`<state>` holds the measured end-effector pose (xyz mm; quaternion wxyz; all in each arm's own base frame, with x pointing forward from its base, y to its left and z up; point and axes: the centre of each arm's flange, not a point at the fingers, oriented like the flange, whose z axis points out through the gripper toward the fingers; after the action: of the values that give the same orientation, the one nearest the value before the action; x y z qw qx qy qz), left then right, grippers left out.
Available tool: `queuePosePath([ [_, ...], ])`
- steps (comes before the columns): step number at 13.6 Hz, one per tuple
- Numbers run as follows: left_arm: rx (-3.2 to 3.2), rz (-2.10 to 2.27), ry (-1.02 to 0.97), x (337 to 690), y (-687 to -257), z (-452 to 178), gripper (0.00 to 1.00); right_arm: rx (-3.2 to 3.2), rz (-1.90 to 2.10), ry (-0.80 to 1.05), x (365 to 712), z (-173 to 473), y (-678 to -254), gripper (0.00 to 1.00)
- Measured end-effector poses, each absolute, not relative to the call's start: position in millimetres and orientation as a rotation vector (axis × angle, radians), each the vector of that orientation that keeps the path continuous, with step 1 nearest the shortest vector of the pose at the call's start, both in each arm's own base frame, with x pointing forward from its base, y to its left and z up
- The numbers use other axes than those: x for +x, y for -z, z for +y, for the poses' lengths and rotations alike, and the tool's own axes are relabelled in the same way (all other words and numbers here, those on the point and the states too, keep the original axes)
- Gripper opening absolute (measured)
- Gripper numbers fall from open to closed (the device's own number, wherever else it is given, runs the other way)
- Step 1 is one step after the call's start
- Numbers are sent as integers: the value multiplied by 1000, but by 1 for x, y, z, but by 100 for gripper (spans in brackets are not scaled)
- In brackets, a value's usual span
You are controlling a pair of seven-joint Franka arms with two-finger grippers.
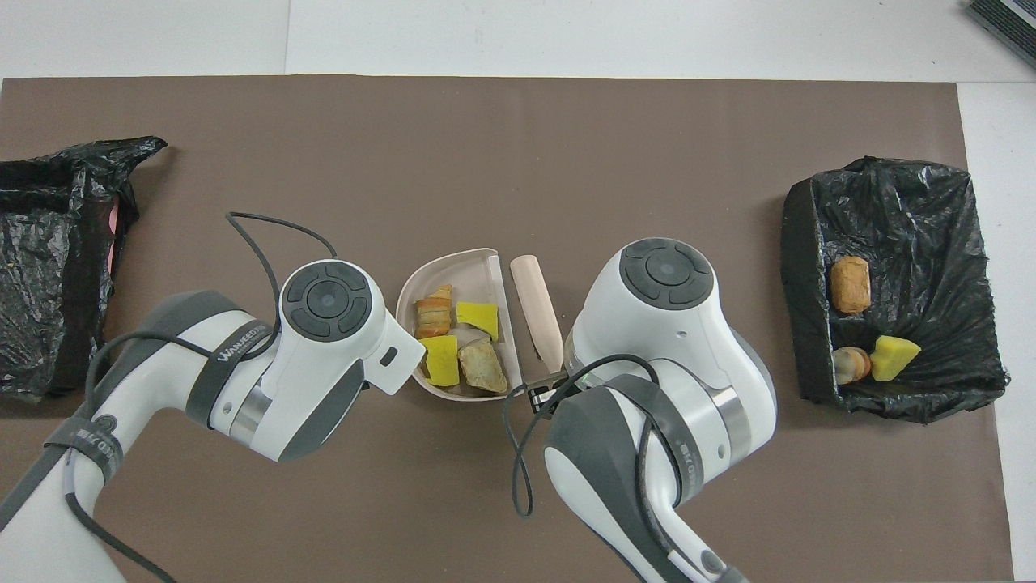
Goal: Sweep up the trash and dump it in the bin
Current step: 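Carry the loaded dustpan with the left gripper to the black bag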
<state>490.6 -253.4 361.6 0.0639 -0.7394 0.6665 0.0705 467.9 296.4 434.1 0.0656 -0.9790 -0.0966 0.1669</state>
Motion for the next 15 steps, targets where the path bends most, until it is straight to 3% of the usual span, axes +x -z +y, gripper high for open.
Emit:
queuePosePath([
  [3, -2207, 2045, -200, 499, -366, -243, 32, -3015, -56, -562, 442, 301, -463, 26],
  [6, -2172, 2085, -157, 522, -389, -196, 32, -3044, 38, -589, 400, 330, -463, 26],
  [11, -2123, 2080, -45, 543, -458, -77, 32, -2962, 45, -549, 341, 346, -425, 26],
  [15, -2200, 1988, -48, 544, -480, 19, 32, -2991, 15, -524, 308, 349, -376, 26],
])
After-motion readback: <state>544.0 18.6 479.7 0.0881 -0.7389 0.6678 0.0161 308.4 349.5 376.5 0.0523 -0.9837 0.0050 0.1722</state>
